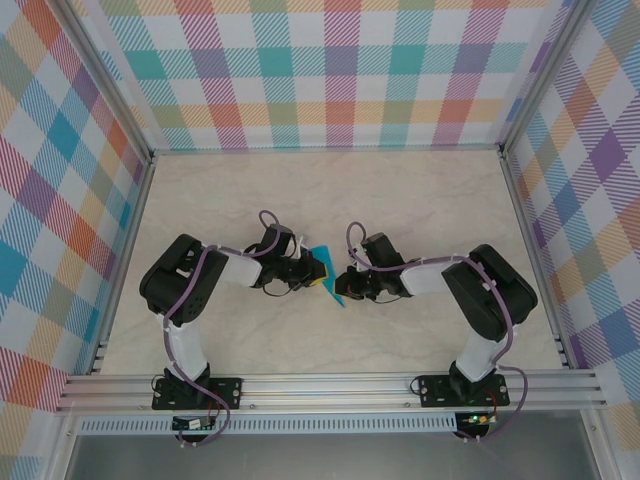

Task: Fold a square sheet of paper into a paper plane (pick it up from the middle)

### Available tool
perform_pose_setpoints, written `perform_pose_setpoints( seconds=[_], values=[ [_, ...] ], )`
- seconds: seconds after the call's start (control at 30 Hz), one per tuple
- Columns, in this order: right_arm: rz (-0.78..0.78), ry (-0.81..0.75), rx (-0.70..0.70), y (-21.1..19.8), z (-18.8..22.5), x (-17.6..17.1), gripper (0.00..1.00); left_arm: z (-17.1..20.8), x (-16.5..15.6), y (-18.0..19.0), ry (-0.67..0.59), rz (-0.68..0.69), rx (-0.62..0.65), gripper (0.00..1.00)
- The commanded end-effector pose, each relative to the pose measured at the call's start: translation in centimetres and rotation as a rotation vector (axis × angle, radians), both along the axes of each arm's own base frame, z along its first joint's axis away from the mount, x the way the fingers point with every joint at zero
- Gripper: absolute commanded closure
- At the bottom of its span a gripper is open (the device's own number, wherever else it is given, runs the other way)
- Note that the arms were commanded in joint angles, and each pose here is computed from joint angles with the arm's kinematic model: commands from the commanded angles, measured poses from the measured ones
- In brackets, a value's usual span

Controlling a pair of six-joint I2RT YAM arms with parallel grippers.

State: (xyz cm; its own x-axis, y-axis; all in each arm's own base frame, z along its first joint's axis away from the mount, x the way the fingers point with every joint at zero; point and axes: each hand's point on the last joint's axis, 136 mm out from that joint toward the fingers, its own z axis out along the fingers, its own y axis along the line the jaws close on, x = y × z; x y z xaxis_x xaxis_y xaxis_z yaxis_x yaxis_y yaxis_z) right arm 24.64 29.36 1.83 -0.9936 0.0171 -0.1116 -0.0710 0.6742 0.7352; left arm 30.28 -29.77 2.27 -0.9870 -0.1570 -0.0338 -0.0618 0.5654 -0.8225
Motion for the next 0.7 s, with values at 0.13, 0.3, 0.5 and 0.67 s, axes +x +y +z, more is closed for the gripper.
perform_pose_setpoints(
  seconds=[0.13,0.3,0.5,0.67],
  values=[
    [0.009,0.076,-0.061,-0.7,-1.3,-1.0,0.92,-3.2,-1.0,1.2,0.063,0.019,0.117,0.91],
    [0.025,0.035,-0.046,-0.6,0.4,-0.7,0.82,-2.7,-0.9,1.0,0.059,0.013,0.102,0.91],
    [0.05,0.035,-0.032,-0.3,0.8,-1.0,0.83,-0.6,-0.4,0.2,0.021,-0.001,0.053,0.89],
    [0.063,0.051,-0.028,-0.4,0.4,-1.5,0.83,-0.9,-0.4,0.4,0.026,-0.002,0.068,0.88]
  ],
)
